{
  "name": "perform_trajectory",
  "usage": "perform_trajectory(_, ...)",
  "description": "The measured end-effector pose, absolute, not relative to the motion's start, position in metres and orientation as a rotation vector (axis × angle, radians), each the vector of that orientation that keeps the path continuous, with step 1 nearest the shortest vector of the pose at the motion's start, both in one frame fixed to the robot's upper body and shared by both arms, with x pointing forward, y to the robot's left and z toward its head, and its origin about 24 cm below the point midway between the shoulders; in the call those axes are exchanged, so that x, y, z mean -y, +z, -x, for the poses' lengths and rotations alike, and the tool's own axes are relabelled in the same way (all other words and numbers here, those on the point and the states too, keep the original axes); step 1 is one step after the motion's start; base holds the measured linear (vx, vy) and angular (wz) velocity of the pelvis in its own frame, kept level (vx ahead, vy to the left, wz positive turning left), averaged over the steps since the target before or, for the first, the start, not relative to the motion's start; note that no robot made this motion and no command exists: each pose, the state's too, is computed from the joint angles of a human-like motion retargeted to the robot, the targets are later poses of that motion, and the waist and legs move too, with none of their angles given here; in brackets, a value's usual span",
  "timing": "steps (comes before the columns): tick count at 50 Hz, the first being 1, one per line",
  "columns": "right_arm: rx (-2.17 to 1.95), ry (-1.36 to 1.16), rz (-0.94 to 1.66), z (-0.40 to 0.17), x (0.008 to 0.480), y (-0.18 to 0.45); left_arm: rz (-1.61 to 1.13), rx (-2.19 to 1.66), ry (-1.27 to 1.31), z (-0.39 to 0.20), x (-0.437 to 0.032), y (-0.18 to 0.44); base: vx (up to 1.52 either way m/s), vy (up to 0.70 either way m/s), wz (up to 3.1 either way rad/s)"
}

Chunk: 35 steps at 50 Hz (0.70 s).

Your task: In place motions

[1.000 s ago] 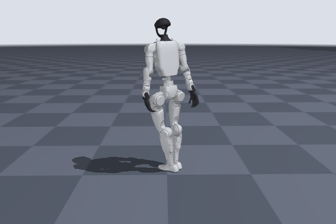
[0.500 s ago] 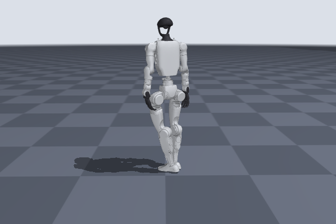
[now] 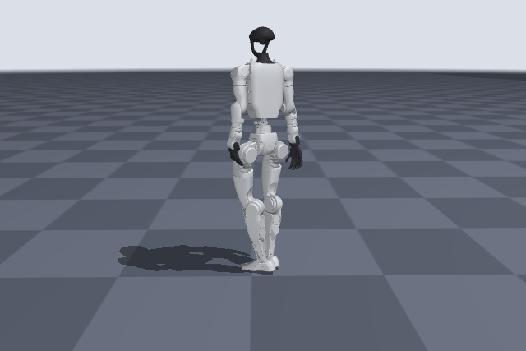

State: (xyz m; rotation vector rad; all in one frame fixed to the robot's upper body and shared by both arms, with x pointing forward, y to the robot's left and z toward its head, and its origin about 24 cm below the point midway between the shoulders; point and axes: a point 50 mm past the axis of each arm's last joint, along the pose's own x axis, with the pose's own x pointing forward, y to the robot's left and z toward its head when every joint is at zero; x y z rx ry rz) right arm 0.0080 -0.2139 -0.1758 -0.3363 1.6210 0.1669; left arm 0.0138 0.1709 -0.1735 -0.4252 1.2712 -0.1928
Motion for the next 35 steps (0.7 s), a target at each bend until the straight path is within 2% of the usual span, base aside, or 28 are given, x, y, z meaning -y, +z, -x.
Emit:
perform_trajectory(15,-1.539,0.169,0.354,-0.032,0.216,-0.175,0.304,-1.31,-0.06,-0.004,-0.191,-0.174,-0.05,-0.08,-0.37)
perform_trajectory(22,-1.545,0.175,0.337,-0.026,0.212,-0.176,0.309,-1.4,-0.091,0.025,-0.183,-0.175,0.0,0.07,0.24)
perform_trajectory(35,-1.644,0.167,0.352,0.0,0.218,-0.175,0.288,-1.456,-0.049,0.022,-0.171,-0.178,-0.01,0.03,0.14)
